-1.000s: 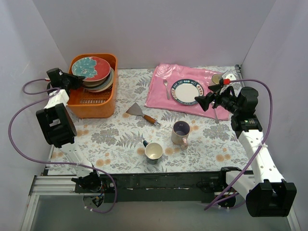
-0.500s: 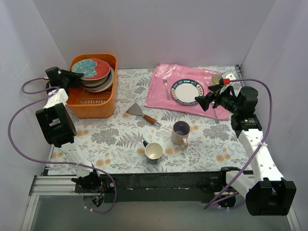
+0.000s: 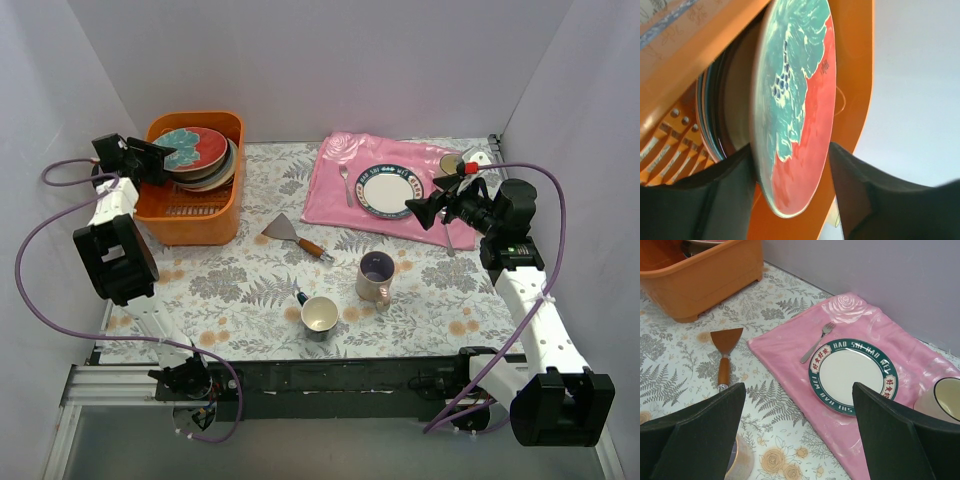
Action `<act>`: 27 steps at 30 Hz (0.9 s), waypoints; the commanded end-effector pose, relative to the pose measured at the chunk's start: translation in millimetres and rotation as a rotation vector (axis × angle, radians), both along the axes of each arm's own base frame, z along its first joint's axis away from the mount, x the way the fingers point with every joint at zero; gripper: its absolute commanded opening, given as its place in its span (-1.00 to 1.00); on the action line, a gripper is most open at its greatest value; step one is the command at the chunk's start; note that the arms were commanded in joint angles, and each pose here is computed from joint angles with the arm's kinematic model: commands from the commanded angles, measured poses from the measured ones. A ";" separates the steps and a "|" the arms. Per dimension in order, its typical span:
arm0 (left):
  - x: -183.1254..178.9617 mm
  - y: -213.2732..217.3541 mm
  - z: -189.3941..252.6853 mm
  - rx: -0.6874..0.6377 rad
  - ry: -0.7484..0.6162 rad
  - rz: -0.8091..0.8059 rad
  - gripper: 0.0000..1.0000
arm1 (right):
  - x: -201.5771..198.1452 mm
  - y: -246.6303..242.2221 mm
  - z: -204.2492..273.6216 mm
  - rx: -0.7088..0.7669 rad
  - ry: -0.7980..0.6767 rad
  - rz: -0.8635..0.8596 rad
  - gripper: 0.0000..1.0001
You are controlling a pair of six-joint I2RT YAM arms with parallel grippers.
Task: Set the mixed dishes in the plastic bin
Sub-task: Place the plate in the plastic bin.
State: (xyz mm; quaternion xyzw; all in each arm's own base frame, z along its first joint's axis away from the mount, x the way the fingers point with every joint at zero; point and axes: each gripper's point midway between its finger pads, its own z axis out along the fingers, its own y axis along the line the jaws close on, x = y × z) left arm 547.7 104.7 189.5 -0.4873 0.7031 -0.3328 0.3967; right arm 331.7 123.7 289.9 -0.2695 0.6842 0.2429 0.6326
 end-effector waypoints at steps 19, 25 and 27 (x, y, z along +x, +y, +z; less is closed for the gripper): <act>-25.4 -12.6 -0.7 0.054 0.134 -0.120 0.34 | -0.1 4.9 15.3 0.029 -0.048 0.033 0.89; -33.1 -12.7 -4.6 0.081 0.165 -0.134 0.44 | -2.1 5.4 13.5 0.030 -0.044 0.037 0.90; -37.3 -13.6 -10.6 0.086 0.187 -0.145 0.45 | -2.8 5.4 12.8 0.029 -0.044 0.037 0.89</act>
